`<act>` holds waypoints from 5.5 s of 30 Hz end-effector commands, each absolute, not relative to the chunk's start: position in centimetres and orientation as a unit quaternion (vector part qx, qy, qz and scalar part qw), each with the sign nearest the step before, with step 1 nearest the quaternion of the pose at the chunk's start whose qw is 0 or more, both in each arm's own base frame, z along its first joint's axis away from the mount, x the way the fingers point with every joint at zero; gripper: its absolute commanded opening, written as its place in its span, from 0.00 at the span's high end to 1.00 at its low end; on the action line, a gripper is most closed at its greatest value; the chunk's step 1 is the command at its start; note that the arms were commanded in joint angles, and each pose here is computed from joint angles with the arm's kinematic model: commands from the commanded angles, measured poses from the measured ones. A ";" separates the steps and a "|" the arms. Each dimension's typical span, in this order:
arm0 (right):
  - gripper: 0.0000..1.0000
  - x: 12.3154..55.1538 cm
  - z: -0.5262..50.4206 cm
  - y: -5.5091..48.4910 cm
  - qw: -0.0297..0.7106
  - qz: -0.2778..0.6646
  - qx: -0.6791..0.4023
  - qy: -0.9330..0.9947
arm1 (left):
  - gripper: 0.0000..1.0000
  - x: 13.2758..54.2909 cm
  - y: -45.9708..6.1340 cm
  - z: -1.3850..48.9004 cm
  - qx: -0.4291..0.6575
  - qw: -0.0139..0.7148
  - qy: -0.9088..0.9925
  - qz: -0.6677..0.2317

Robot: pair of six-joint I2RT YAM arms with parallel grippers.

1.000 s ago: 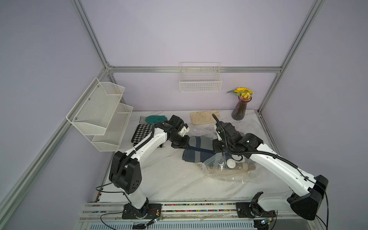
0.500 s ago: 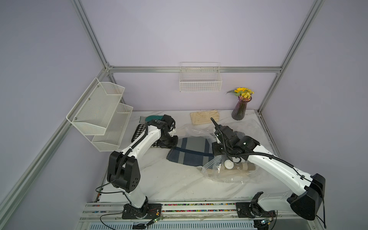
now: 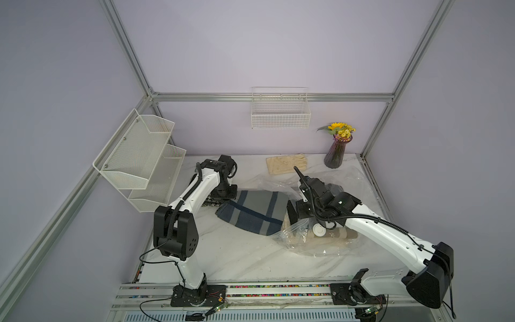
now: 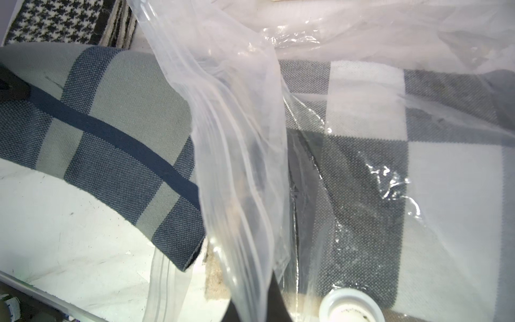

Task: Take the scarf out of the vacuum bag
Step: Take out the scarf from the vacuum bag, then place the scarf at the center of the board.

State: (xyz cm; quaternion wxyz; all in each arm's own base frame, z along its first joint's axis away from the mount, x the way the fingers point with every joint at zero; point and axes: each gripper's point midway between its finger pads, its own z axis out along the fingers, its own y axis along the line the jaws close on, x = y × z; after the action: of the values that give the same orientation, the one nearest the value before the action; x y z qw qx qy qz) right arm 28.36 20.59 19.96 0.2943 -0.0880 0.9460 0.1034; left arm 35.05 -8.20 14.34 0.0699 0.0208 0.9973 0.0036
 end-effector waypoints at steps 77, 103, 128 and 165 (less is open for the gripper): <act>0.95 34.6 13.2 6.2 0.281 -0.049 0.094 0.954 | 1.00 49.0 -2.4 24.6 -0.174 0.245 0.952 -0.064; 0.95 34.7 12.1 6.7 0.272 -0.036 0.086 0.958 | 1.00 45.8 3.2 28.7 -0.235 0.310 0.921 -0.020; 0.95 34.8 11.4 7.3 0.263 -0.022 0.084 0.961 | 1.00 44.8 11.0 26.5 -0.178 0.260 0.922 0.223; 0.96 34.6 11.6 7.7 0.262 -0.007 0.085 0.961 | 0.00 46.2 7.9 24.4 -0.161 0.259 0.938 0.167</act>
State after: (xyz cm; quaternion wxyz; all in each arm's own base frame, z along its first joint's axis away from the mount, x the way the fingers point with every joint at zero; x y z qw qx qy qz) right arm 35.36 8.16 12.20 0.2737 0.0824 0.9583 -0.0023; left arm 45.45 9.98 22.02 0.2081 -0.1534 0.9381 0.2306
